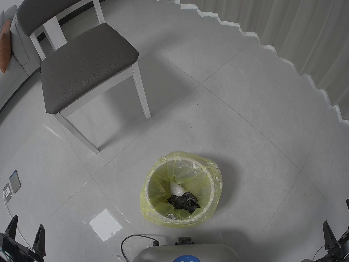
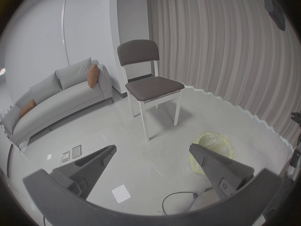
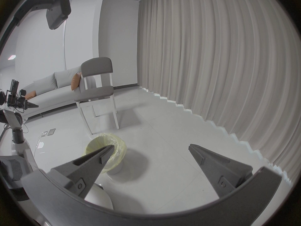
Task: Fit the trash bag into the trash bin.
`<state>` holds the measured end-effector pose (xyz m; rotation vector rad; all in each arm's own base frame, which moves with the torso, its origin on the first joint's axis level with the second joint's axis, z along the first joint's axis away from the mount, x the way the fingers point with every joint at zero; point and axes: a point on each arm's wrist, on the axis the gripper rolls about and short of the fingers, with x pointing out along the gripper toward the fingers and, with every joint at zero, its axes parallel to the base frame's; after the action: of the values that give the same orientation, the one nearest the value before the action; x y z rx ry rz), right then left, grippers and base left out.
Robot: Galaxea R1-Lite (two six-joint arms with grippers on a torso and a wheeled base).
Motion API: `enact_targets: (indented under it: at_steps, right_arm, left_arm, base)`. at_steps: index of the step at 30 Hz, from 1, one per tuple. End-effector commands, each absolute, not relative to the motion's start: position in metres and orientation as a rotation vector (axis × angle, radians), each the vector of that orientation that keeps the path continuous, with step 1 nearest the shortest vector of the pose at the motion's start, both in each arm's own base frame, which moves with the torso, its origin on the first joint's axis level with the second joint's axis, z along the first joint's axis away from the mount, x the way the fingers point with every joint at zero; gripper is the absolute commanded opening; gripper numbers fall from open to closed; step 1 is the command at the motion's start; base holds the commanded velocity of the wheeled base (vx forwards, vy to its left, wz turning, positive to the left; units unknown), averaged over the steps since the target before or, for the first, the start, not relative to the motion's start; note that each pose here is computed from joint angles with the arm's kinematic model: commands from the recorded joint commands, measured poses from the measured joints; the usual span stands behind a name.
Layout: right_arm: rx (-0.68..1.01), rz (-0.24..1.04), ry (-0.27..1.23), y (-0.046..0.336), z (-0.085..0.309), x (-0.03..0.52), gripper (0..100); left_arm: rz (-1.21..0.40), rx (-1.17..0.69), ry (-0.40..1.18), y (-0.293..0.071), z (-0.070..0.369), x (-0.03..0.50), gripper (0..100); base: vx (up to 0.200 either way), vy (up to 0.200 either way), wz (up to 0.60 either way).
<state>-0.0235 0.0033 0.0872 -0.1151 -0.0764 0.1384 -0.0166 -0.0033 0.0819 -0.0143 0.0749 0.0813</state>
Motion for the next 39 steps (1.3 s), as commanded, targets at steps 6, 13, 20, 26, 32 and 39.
enact_targets:
  at_steps: [6, 13, 20, 26, 32, 39]
  right_arm:
    - [-0.077, 0.137, -0.072, 0.0033, 0.0829, -0.0235, 100]
    - [-0.085, 0.140, -0.071, 0.0033, 0.0828, -0.0235, 100]
    - [-0.084, 0.128, -0.066, 0.0031, 0.0826, -0.0235, 100]
    - [-0.078, 0.025, -0.064, 0.0008, 0.0827, -0.0234, 100]
    - [-0.054, -0.105, -0.061, -0.0022, 0.0826, -0.0234, 100]
    - [0.001, -0.094, -0.061, -0.0020, 0.0826, -0.0234, 100]
  left_arm:
    - [0.082, -0.016, 0.096, -0.0032, 0.0770, -0.0154, 100]
    - [0.082, -0.016, 0.096, -0.0032, 0.0770, -0.0154, 100]
    - [0.082, -0.016, 0.096, -0.0032, 0.0770, -0.0154, 100]
    - [0.082, -0.016, 0.096, -0.0032, 0.0770, -0.0154, 100]
    - [0.082, -0.016, 0.096, -0.0032, 0.0770, -0.0154, 100]
    - [0.082, -0.016, 0.096, -0.0032, 0.0770, -0.0154, 100]
  base:
    - [0.000, 0.000, 0.00]
    - [0.000, 0.000, 0.00]
    - [0.000, 0.000, 0.00]
    - [0.000, 0.000, 0.00]
    - [0.000, 0.000, 0.00]
    - [0.000, 0.000, 0.00]
